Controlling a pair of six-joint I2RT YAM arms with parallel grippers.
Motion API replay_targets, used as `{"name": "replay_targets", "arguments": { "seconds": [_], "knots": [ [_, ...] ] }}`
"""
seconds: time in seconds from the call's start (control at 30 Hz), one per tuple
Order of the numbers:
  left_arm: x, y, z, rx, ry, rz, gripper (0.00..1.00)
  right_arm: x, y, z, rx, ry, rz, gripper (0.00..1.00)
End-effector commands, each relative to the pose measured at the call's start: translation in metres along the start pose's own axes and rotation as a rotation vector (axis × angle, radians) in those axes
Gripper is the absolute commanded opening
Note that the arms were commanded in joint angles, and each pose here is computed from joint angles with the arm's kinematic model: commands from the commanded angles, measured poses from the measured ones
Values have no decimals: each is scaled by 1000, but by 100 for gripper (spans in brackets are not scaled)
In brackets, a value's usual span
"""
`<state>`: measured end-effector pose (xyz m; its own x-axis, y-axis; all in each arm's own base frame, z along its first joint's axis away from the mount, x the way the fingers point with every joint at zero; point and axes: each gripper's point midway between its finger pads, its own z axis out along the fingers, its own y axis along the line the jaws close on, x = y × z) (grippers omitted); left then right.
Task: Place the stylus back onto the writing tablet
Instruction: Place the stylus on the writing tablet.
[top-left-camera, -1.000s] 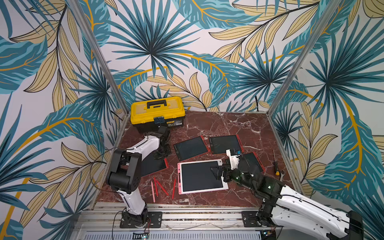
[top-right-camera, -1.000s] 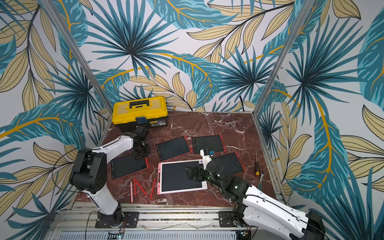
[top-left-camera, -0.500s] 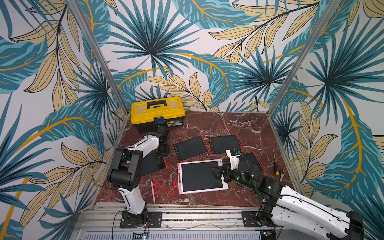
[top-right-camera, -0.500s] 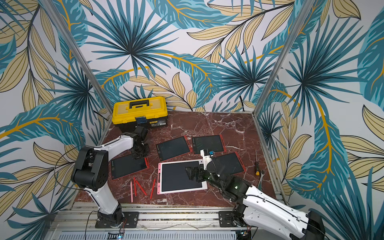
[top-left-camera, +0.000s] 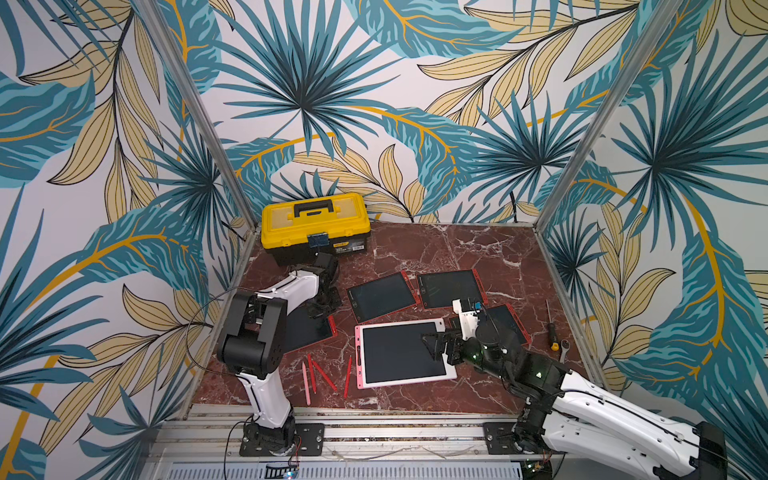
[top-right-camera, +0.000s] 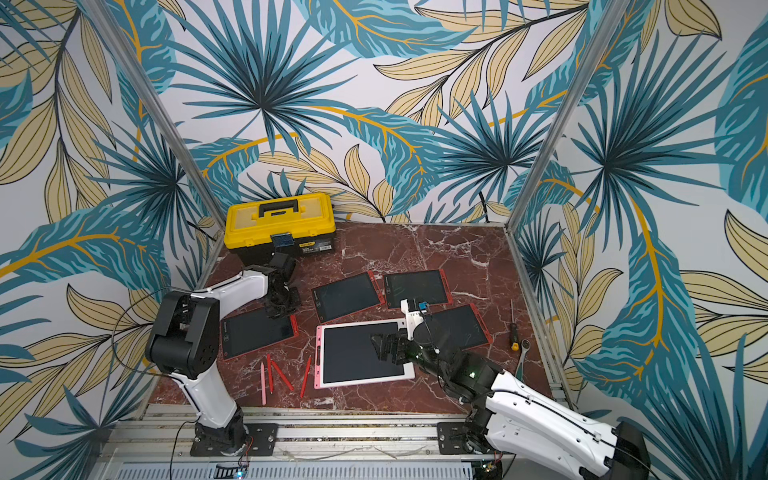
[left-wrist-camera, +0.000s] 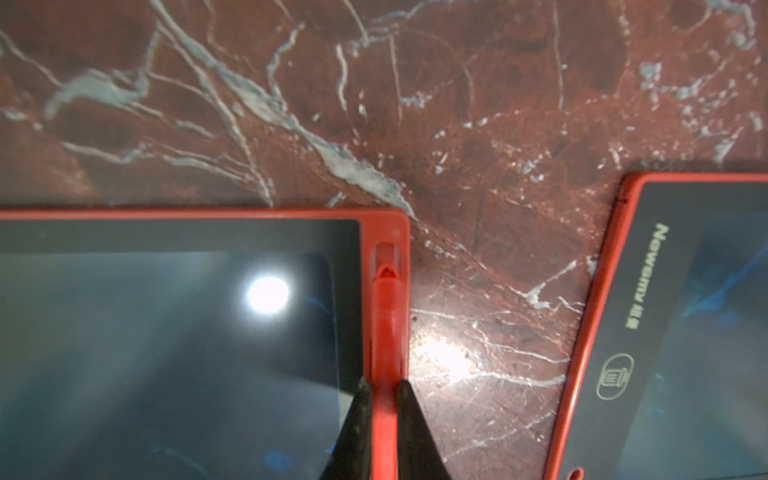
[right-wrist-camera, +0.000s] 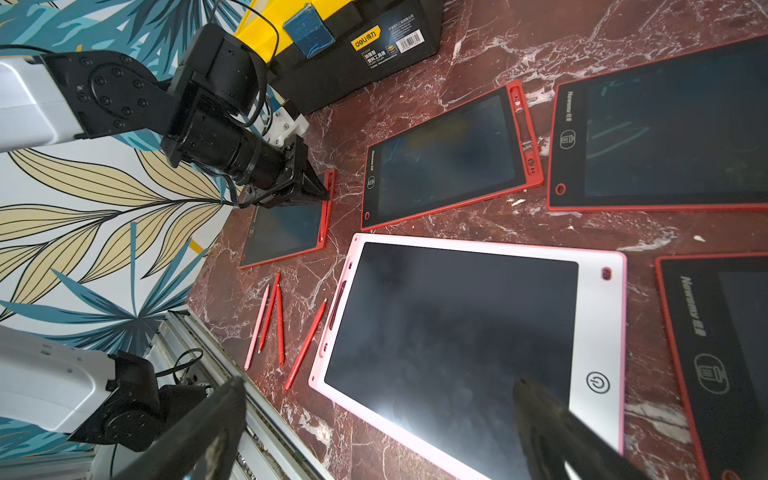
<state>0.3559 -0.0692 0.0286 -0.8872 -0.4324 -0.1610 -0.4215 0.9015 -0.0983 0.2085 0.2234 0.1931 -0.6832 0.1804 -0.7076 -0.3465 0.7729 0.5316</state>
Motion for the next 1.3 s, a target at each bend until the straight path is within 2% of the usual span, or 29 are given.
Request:
{"name": "replay_targets", "arguments": {
  "seconds": [0.0, 0.33, 1.27],
  "knots": [
    [-15, -8, -4, 24, -30, -16, 14, 7, -7, 1, 20, 11, 0, 100],
    [-13, -4, -8, 22, -35, -13, 19, 7, -6, 1, 18, 13, 1, 100],
    [-14, 7, -8, 6, -40, -17, 17, 9, -8, 1, 23, 16, 10, 100]
  ]
}}
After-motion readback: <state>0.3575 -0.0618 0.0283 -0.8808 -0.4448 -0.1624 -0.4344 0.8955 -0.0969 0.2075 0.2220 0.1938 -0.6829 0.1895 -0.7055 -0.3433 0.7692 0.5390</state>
